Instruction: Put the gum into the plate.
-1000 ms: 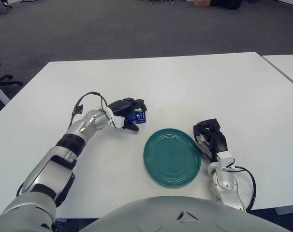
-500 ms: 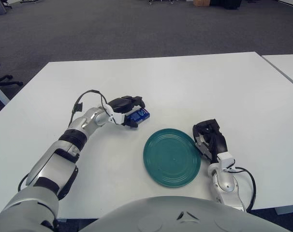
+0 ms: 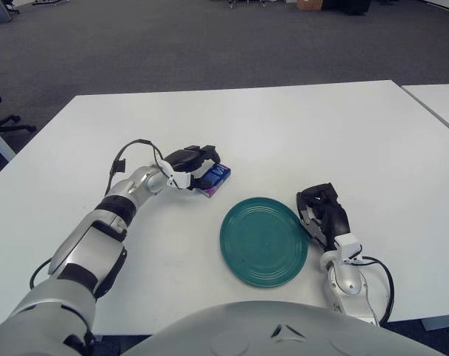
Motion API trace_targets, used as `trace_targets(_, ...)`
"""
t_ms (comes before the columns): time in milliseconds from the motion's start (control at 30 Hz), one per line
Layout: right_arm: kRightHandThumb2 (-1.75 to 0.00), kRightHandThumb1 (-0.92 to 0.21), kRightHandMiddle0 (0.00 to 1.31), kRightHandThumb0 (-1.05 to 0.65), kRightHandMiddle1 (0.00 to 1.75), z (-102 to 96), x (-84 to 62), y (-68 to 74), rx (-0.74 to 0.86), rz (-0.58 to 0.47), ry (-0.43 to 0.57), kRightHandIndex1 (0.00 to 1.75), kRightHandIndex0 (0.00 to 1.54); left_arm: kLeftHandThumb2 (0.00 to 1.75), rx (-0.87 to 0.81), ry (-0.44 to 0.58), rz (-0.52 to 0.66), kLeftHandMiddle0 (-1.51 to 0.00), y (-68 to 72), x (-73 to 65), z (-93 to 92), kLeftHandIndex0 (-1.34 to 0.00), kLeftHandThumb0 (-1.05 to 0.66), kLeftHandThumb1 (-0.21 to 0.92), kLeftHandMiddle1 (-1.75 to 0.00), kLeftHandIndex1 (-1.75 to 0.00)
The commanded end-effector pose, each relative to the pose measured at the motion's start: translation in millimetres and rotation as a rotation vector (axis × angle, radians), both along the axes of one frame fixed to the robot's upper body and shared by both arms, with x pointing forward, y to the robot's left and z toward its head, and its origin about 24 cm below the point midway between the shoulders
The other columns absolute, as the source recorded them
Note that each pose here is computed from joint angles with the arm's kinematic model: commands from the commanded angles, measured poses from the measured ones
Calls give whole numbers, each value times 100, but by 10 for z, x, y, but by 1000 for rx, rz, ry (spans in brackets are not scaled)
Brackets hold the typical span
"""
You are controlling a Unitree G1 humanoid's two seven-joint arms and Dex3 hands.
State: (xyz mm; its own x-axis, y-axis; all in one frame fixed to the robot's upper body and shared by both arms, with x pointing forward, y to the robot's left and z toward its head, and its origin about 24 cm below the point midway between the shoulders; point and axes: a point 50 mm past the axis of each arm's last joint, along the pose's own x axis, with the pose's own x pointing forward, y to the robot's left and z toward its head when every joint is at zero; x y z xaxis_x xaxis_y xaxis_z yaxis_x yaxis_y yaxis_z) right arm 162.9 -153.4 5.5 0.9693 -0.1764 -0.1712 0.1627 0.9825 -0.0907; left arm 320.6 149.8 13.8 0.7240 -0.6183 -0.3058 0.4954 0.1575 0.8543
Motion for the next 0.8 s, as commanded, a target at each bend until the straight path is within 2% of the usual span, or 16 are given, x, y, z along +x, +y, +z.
trace_targets(0, -53, -92, 19, -34, 175, -217, -133, -60, 0, -16, 136, 72, 37, 84, 65, 75, 8, -8, 59, -84, -170, -48, -41, 57, -142, -158)
trace_targets(100, -53, -92, 18, -34, 175, -218, -135, -69, 0, -16, 136, 72, 37, 90, 59, 73, 11, -13, 53, -82, -171, -47, -40, 57, -154, -164)
trace_targets(200, -53, -92, 18, -34, 175, -217, -139, -74, 2, -17, 134, 72, 37, 95, 43, 68, 19, -26, 45, -87, -174, -43, -13, 57, -161, -169)
trace_targets(300, -53, -92, 19, -34, 175, -217, -139, -79, 4, -16, 134, 72, 36, 102, 22, 66, 26, -35, 34, -95, -180, -38, -4, 54, -164, -172)
trace_targets(500, -53, -92, 19, -34, 175, -218, -134, -104, -2, -15, 133, 72, 37, 109, -23, 59, 35, -43, 14, -118, -186, -34, 0, 49, -169, -173)
trace_targets(767, -52, -92, 19, -35, 175, -220, -134, -103, 1, -14, 132, 71, 34, 109, -36, 56, 34, -48, 3, -123, -178, -33, 0, 49, -170, -169)
